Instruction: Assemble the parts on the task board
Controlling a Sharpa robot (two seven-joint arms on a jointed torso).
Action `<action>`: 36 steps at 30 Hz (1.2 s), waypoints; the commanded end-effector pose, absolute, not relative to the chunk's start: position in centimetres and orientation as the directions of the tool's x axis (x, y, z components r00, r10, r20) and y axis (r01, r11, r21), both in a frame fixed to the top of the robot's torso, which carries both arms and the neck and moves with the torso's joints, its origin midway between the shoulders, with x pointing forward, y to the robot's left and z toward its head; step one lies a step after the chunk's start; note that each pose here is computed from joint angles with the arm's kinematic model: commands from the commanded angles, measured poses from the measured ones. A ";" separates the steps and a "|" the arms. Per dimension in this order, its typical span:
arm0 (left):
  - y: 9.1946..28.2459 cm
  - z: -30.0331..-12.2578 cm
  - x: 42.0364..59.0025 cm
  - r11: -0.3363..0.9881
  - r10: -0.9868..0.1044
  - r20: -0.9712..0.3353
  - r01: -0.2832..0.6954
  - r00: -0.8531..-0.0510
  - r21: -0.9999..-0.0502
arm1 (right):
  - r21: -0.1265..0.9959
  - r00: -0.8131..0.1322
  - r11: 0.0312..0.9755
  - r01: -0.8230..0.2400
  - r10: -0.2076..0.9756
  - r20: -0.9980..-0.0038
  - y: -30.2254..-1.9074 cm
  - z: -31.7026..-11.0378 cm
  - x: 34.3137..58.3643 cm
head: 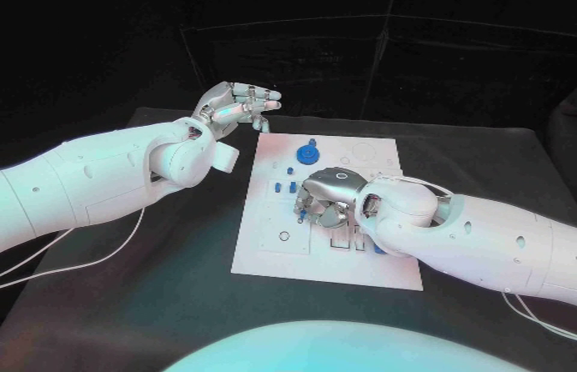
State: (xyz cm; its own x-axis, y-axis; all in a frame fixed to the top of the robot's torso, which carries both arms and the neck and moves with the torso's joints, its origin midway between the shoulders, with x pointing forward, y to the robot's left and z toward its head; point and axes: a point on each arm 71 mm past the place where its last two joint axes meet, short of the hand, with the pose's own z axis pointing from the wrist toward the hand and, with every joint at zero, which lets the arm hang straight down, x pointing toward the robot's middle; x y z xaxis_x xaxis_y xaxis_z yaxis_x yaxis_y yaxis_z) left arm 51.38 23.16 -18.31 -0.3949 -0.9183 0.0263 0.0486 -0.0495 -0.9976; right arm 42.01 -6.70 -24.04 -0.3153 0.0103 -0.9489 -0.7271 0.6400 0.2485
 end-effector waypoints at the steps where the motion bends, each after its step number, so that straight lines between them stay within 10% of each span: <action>1: 23.0 -18.2 51.4 -0.060 -0.914 0.035 0.049 -0.405 -0.997 | 0.234 -0.315 0.634 -0.737 -0.016 -0.949 -6.5 -24.1 41.9; 36: 23.4 -18.3 51.6 -0.054 -0.918 0.031 0.048 -0.395 -0.997 | 0.244 -0.310 0.615 -0.750 0.000 -0.951 -6.0 -24.1 41.6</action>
